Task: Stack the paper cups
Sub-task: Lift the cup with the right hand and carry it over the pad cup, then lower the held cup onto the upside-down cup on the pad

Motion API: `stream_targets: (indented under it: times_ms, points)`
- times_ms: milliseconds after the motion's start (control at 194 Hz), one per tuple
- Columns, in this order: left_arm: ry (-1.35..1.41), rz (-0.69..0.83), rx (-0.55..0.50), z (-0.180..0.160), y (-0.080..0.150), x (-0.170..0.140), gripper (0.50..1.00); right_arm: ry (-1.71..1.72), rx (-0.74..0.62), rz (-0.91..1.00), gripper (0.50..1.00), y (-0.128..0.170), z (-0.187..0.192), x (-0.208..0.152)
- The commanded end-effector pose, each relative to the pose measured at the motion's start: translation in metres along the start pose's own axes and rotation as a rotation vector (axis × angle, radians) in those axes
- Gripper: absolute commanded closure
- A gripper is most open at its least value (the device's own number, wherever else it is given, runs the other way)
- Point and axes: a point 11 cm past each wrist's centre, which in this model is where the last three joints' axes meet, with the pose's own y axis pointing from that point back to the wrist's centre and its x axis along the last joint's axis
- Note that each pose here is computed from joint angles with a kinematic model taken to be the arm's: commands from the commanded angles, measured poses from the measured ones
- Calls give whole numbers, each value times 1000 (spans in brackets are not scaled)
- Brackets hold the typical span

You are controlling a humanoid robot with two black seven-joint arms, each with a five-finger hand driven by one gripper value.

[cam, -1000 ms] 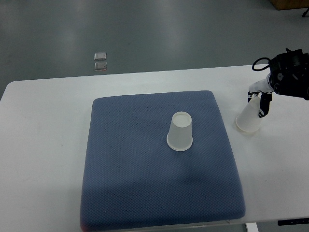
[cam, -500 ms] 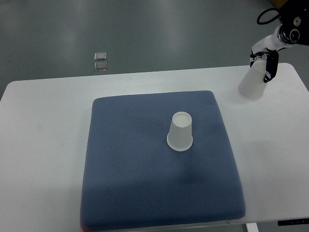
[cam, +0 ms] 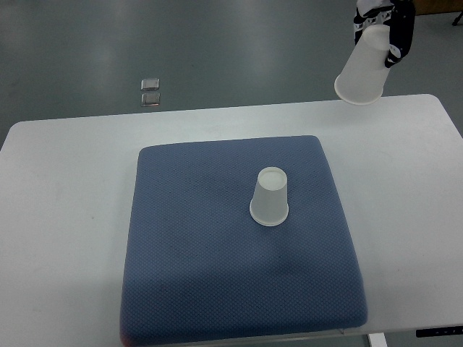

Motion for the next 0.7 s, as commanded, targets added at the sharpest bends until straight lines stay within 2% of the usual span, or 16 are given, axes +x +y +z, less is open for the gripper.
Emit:
stream_targets:
  times_ms: [0, 211, 412, 567, 696]
  points:
    - [2, 6, 1, 0, 0, 2, 500, 36, 16, -15, 791, -1, -14, -3]
    - [4, 9, 1, 0, 0, 3, 500, 98, 68, -4, 781, 4, -55, 8]
    - [4, 9, 1, 0, 0, 3, 500, 145, 155, 1, 779, 19, -119, 21]
    - [4, 9, 1, 0, 0, 3, 500, 200, 193, -14, 777, 22, -157, 19]
    - [4, 11, 1, 0, 0, 4, 500, 238, 201, -33, 777, 17, -173, 12]
